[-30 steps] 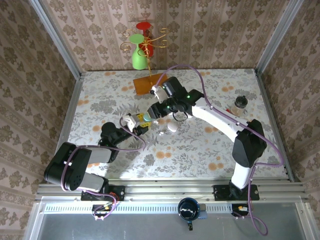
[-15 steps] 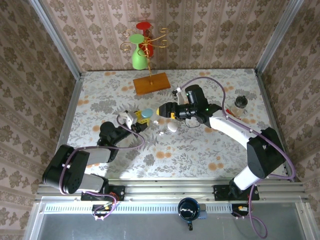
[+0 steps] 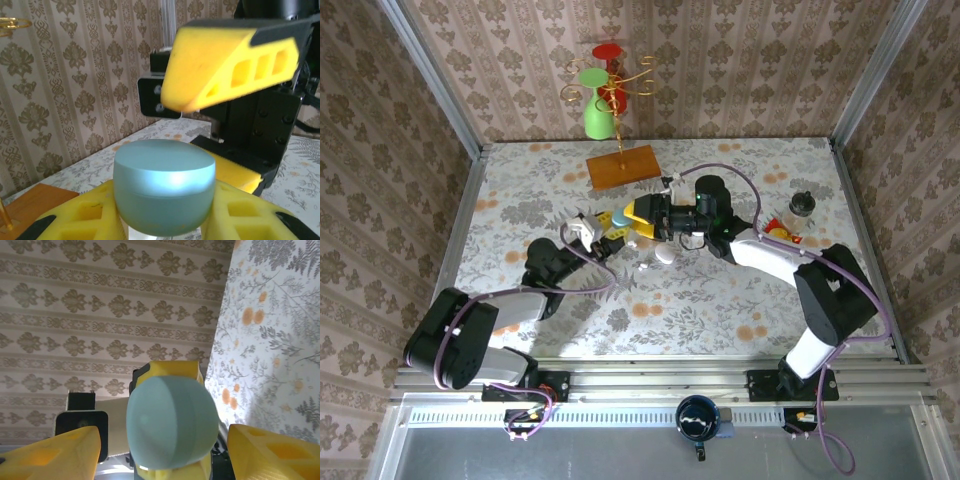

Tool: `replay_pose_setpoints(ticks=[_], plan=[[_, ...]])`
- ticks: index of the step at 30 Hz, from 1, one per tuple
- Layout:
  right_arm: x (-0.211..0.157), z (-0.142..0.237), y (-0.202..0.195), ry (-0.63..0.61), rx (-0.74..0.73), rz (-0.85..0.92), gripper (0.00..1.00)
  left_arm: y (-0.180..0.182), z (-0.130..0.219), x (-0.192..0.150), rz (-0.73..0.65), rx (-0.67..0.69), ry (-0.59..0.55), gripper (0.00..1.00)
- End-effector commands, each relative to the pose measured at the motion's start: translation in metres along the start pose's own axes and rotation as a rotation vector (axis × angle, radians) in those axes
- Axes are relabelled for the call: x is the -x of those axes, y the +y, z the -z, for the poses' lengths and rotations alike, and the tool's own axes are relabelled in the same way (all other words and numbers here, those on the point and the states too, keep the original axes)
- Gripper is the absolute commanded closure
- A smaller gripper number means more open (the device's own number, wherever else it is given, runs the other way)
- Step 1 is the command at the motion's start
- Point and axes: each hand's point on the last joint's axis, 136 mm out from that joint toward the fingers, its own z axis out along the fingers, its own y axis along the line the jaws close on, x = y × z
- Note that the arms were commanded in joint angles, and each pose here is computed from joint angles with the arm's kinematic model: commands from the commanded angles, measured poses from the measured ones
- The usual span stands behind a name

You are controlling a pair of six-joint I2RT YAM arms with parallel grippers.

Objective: Insert wireless bluetooth earbuds into charging case

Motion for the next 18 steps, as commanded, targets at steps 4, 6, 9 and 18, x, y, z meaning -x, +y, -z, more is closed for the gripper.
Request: replay_pose_setpoints(ticks=[4, 6, 9, 18], plan=[[-0.0006, -0.0018, 0.0153, 0.027, 0.125, -0.053, 0.43, 0.0013, -0.0087, 0.0264, -0.064, 0.006, -0.070, 0.78], [0.0000, -0.0012, 0.0149, 0.023, 0.127, -0.058, 0.52, 0.0013, -0.0091, 0.0262, -0.063, 0.007, -0.070, 0.78], [0.0010, -0.0008, 0.0118, 0.016, 0.120, -0.064, 0.64, 0.0005, -0.0092, 0.0247, -0.062, 0.002, -0.066, 0.77], [0.0073, 0.0030, 0.0068, -0.014, 0.102, -0.061, 0.78, -0.0023, -0.0081, 0.0205, -0.056, -0.011, -0.055, 0.68]])
